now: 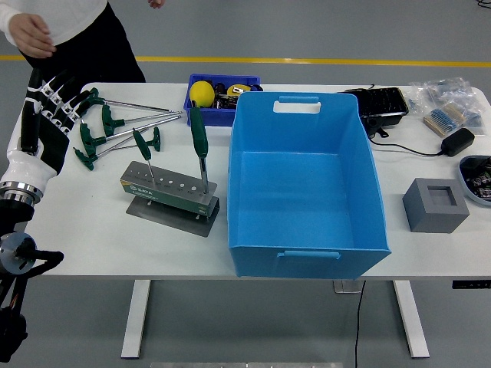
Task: Lift tool from toolbox,place it in box,lift tool from toolbox,place it in box
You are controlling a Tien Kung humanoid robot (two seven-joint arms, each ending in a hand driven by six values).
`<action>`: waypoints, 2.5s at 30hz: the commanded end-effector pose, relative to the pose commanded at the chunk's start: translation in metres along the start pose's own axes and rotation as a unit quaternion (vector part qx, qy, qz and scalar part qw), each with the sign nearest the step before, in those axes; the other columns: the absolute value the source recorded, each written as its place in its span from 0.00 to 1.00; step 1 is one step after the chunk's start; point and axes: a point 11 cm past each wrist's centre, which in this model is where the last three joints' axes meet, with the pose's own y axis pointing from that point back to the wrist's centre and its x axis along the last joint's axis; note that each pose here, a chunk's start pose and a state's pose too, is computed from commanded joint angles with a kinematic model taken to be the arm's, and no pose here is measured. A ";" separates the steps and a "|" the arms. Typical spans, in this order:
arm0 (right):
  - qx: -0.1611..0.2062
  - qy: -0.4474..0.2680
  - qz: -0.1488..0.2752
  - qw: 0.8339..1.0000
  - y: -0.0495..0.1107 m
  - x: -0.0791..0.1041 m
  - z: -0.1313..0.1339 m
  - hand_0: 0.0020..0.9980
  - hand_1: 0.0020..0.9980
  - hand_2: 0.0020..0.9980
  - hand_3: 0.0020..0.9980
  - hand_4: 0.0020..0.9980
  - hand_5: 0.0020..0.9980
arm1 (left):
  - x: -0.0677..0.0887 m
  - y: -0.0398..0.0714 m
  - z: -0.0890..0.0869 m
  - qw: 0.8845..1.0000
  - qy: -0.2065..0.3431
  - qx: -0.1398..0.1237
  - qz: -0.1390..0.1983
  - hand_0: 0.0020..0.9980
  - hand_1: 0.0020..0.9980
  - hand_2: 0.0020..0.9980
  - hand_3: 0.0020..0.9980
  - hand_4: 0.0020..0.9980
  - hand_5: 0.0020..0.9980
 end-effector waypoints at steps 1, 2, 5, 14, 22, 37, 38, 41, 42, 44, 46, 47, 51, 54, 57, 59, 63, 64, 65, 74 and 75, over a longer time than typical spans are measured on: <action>0.000 0.000 0.000 1.000 0.000 0.000 0.000 0.67 0.64 0.72 0.56 0.79 0.72 | 0.000 0.000 0.000 1.000 0.000 0.000 0.000 0.86 0.77 0.88 0.83 1.00 0.81; 0.000 0.000 0.000 1.000 0.000 0.000 0.000 0.67 0.64 0.72 0.56 0.79 0.72 | 0.000 0.000 0.000 1.000 -0.001 0.001 -0.001 0.86 0.77 0.88 0.83 1.00 0.81; 0.000 0.001 0.000 1.000 0.000 0.000 0.000 0.67 0.64 0.72 0.56 0.79 0.72 | 0.000 -0.001 0.001 1.000 -0.002 0.000 -0.002 0.86 0.77 0.88 0.82 1.00 0.80; -0.001 0.001 0.001 1.000 0.000 0.001 0.001 0.67 0.64 0.72 0.56 0.79 0.72 | 0.001 -0.002 0.003 1.000 -0.005 -0.004 -0.001 0.85 0.77 0.87 0.83 1.00 0.80; -0.003 0.001 0.000 1.000 0.000 0.001 0.001 0.67 0.64 0.72 0.56 0.79 0.72 | 0.003 -0.003 0.009 1.000 -0.009 -0.011 0.003 0.85 0.77 0.87 0.82 1.00 0.78; 0.000 -0.002 -0.001 1.000 0.000 0.000 -0.002 0.67 0.64 0.71 0.56 0.79 0.72 | -0.001 -0.011 0.030 0.995 -0.084 -0.046 -0.014 0.85 0.79 0.88 0.83 1.00 0.78; 0.001 -0.002 -0.001 1.000 0.000 0.000 -0.002 0.67 0.64 0.71 0.56 0.79 0.72 | -0.004 -0.013 0.035 0.993 -0.108 -0.052 -0.022 0.85 0.79 0.88 0.83 1.00 0.78; 0.003 -0.001 -0.001 1.000 0.000 0.001 -0.005 0.67 0.64 0.72 0.56 0.79 0.72 | -0.020 -0.021 0.053 0.976 -0.196 -0.069 -0.062 0.88 0.86 0.94 0.85 1.00 0.75; 0.003 -0.001 0.000 1.000 0.000 0.001 -0.005 0.67 0.64 0.72 0.56 0.79 0.72 | -0.023 -0.022 0.057 0.971 -0.215 -0.073 -0.072 0.88 0.86 0.94 0.85 1.00 0.75; 0.004 -0.002 0.000 1.000 0.000 0.001 -0.006 0.67 0.64 0.72 0.56 0.79 0.72 | -0.045 -0.027 0.070 0.949 -0.277 -0.089 -0.120 0.88 0.86 0.94 0.85 1.00 0.75; 0.004 -0.003 0.000 1.000 0.000 0.001 -0.006 0.67 0.64 0.72 0.56 0.79 0.72 | -0.064 -0.030 0.077 0.924 -0.333 -0.099 -0.160 0.96 0.96 1.00 0.92 1.00 0.59; 0.004 -0.003 0.000 1.000 0.000 0.001 -0.006 0.67 0.64 0.72 0.56 0.79 0.72 | -0.072 -0.031 0.077 0.911 -0.358 -0.101 -0.176 0.96 0.96 1.00 0.92 1.00 0.59; 0.004 -0.004 0.000 1.000 0.000 0.001 -0.007 0.67 0.64 0.72 0.56 0.79 0.72 | -0.098 -0.036 0.066 0.851 -0.465 -0.087 -0.230 0.97 0.97 1.00 0.92 1.00 0.54; 0.005 -0.004 0.001 1.000 0.000 0.001 -0.007 0.67 0.64 0.72 0.56 0.79 0.72 | -0.107 -0.040 0.052 0.804 -0.532 -0.065 -0.257 0.97 0.97 1.00 0.92 1.00 0.54; 0.005 -0.004 0.001 1.000 0.001 0.001 -0.008 0.67 0.64 0.72 0.56 0.79 0.72 | -0.114 -0.043 0.039 0.746 -0.603 -0.056 -0.275 0.96 0.97 1.00 0.92 1.00 0.52; 0.004 -0.004 0.001 1.000 0.001 0.000 -0.008 0.67 0.64 0.72 0.56 0.79 0.72 | -0.117 -0.044 0.032 0.712 -0.640 -0.053 -0.284 0.96 0.97 1.00 0.92 1.00 0.52; 0.004 -0.003 0.001 1.000 0.001 0.000 -0.008 0.68 0.64 0.72 0.56 0.79 0.72 | -0.118 -0.050 0.019 0.669 -0.683 -0.033 -0.290 0.95 0.96 1.00 0.93 1.00 0.50; 0.004 -0.003 0.000 1.000 0.001 0.000 -0.008 0.68 0.64 0.72 0.56 0.79 0.72 | -0.119 -0.050 0.017 0.667 -0.685 -0.029 -0.291 0.95 0.96 1.00 0.93 1.00 0.50; 0.004 -0.002 0.000 1.000 0.001 0.000 -0.008 0.68 0.64 0.72 0.56 0.79 0.72 | -0.120 -0.051 0.016 0.665 -0.687 -0.027 -0.292 0.95 0.96 1.00 0.93 1.00 0.50; 0.005 0.000 -0.001 1.000 0.001 -0.001 -0.009 0.68 0.64 0.72 0.56 0.79 0.72 | -0.131 -0.060 -0.004 0.601 -0.734 0.005 -0.317 0.93 0.92 0.97 0.91 1.00 0.50; 0.006 0.000 -0.001 1.000 0.001 -0.001 -0.010 0.68 0.64 0.72 0.56 0.79 0.72 | -0.132 -0.061 -0.005 0.594 -0.739 0.006 -0.317 0.93 0.92 0.97 0.91 1.00 0.50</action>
